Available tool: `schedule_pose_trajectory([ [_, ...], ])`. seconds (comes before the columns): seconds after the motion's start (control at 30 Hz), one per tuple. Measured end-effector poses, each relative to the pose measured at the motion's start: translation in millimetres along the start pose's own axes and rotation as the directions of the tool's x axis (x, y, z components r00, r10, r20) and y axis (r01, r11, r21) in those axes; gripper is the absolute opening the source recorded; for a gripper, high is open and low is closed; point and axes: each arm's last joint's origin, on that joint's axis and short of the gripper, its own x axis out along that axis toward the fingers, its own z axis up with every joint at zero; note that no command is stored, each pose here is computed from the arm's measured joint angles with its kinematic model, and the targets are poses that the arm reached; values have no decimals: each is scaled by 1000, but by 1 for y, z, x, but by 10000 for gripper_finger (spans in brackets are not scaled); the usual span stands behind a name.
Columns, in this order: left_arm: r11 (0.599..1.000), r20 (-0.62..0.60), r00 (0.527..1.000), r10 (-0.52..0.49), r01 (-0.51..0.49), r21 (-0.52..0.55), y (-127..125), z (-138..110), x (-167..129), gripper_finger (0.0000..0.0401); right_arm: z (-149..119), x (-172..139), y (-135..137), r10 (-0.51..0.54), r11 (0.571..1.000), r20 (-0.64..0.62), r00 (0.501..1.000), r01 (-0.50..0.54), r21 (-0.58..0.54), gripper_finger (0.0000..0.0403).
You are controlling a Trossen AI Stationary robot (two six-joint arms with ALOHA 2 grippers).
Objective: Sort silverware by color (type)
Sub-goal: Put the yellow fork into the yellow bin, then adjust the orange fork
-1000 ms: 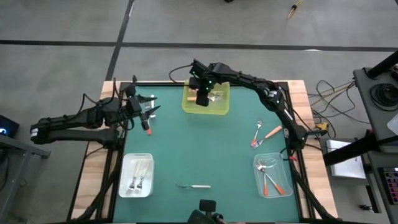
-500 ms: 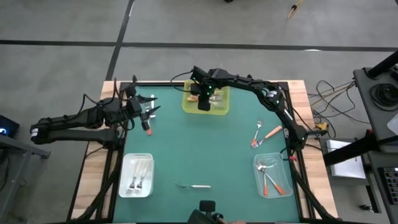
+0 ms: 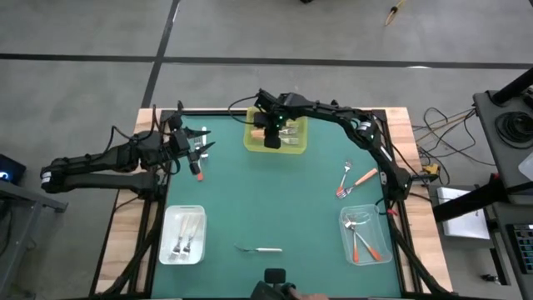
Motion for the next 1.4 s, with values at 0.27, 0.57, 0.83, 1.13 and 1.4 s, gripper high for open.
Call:
schedule_pose_trajectory([
  [0.27,1000,0,1000,0,0,0,0,0,0,149,1,0,1,-2,1000,5,1000,2,-2,120],
  [0.57,1000,0,1000,0,0,0,0,0,0,149,0,2,-8,-81,982,17,997,77,175,102],
  [0.83,1000,0,1000,0,0,0,0,0,0,149,-15,12,-16,-81,882,-23,996,82,465,23],
  [1.13,1000,0,1000,0,0,0,0,0,0,149,-26,27,-16,-99,793,-29,995,96,602,9],
  [1.4,1000,1,1000,1,-1,4,0,0,0,149,-31,32,-17,-193,783,-75,978,199,589,9],
])
